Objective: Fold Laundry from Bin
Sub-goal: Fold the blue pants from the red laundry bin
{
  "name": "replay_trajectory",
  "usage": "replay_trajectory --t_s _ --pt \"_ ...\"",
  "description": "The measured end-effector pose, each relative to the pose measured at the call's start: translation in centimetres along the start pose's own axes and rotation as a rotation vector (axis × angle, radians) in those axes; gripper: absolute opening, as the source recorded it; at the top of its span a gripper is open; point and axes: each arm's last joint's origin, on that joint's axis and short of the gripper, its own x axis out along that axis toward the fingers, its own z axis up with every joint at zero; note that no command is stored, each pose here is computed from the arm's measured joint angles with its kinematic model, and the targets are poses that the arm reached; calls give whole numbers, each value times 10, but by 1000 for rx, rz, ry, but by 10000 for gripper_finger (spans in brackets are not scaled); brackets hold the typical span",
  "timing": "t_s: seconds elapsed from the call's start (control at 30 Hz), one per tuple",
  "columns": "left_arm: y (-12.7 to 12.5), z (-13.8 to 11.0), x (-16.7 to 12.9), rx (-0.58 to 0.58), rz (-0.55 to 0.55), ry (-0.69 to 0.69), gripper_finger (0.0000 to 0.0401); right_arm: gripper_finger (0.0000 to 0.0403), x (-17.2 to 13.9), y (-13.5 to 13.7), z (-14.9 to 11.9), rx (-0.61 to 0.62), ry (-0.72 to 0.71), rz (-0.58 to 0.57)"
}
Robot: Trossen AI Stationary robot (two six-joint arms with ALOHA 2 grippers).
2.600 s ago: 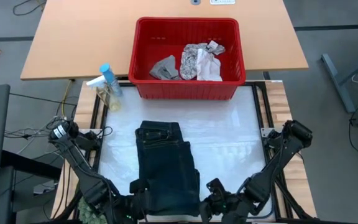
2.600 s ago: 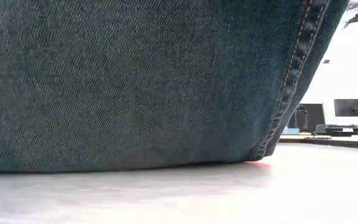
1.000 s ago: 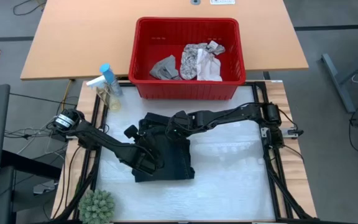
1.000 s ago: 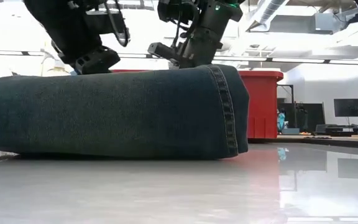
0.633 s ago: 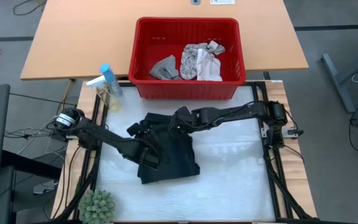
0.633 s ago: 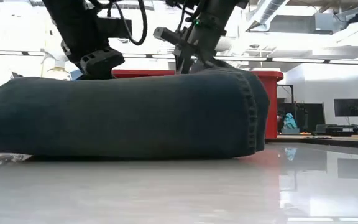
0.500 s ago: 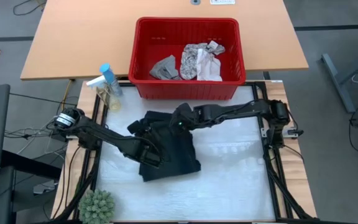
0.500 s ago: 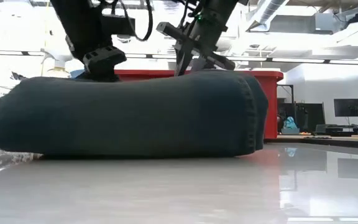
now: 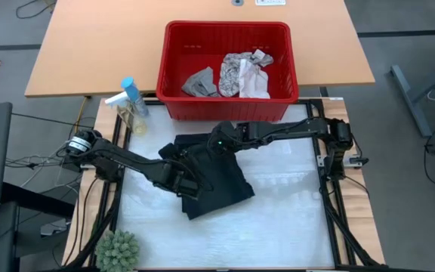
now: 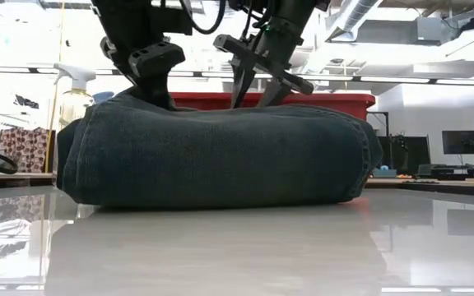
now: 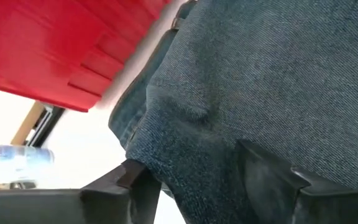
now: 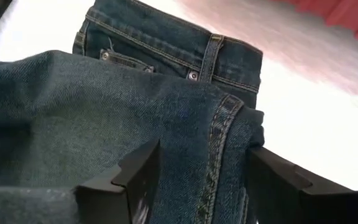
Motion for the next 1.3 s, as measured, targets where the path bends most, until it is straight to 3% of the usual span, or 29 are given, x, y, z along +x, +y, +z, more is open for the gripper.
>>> replay_trajectory --t_s 0.27,0.53,0.67,0.8,0.93,1.03,1.17,1.3 --pt "2 -1 2 -44 -7 44 248 245 3 -9 9 -38 90 57" --pt "16 -2 -16 -104 -49 50 255 245 4 -23 18 -99 127 40" --pt "27 -2 -13 -109 -1 86 255 245 5 -32 21 -105 156 5" --pt "37 1 -32 -259 -18 -41 255 245 -11 -38 28 -137 131 23" --pt "64 10 -73 -535 -133 -290 255 245 -42 -43 37 -164 66 67" --pt "81 14 -104 -677 -225 -466 254 245 -69 -43 38 -163 27 144" --pt "84 18 -120 -729 -363 -563 241 245 -97 -25 26 -215 -34 268" --pt "60 17 -103 -730 -511 -587 203 238 -98 -7 11 -272 -25 319"
